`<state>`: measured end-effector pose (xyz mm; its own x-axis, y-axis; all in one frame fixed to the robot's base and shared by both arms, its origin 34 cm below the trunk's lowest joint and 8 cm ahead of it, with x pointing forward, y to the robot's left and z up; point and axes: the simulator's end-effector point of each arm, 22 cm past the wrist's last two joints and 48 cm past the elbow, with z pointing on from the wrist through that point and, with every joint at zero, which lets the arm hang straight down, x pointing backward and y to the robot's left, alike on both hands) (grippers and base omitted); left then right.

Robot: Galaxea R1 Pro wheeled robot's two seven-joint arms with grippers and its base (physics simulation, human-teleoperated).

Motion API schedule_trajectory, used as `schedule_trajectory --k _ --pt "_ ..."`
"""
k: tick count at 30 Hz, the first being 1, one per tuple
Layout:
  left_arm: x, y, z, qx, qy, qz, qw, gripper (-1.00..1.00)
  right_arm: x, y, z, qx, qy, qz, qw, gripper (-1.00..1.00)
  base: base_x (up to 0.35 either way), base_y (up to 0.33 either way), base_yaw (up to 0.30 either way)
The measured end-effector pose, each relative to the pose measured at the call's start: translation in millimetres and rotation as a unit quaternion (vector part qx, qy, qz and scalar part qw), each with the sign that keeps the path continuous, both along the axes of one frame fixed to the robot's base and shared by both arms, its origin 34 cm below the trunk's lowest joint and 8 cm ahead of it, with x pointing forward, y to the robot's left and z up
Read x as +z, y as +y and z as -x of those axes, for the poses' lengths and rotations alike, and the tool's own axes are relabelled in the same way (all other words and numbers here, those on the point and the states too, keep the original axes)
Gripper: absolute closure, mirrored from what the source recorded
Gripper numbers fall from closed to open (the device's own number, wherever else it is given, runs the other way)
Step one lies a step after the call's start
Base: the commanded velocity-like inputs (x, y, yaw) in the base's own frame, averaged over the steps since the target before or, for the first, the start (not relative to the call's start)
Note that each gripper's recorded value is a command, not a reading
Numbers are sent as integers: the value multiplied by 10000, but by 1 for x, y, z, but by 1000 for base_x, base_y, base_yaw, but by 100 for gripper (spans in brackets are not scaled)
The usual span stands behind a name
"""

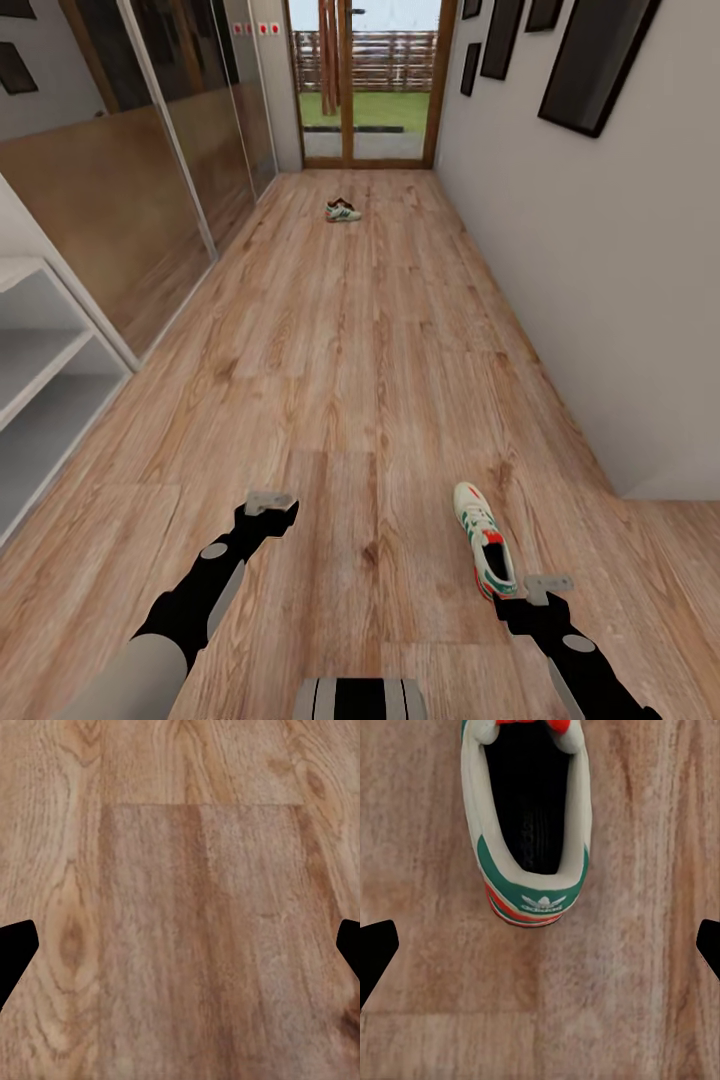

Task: Pick up the two gym shoes and the two sandals from the corridor floor and place them onto the hallstand (shoe rack) in the corridor, making sure they are on the rack and not on the floor. Arrange them so the two gym shoes are next to each other and the two sandals are next to each other.

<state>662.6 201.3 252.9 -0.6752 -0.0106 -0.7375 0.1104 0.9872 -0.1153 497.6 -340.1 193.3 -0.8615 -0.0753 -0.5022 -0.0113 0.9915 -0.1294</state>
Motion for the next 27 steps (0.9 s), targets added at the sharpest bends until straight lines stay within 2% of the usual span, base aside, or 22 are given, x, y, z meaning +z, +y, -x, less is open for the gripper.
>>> schedule_trajectory --k 6,20,27 --pt "-1 0 0 -1 -2 0 10000 -100 0 0 -1 0 -10 4 10000 -100 143 0 0" --pt "-2 0 1 -6 8 -1 10000 -100 0 0 -1 1 -15 16 10000 -100 23 0 0" --pt "-2 0 1 -7 25 -3 10000 -100 0 -1 -1 4 -16 20 10000 -100 206 0 0"
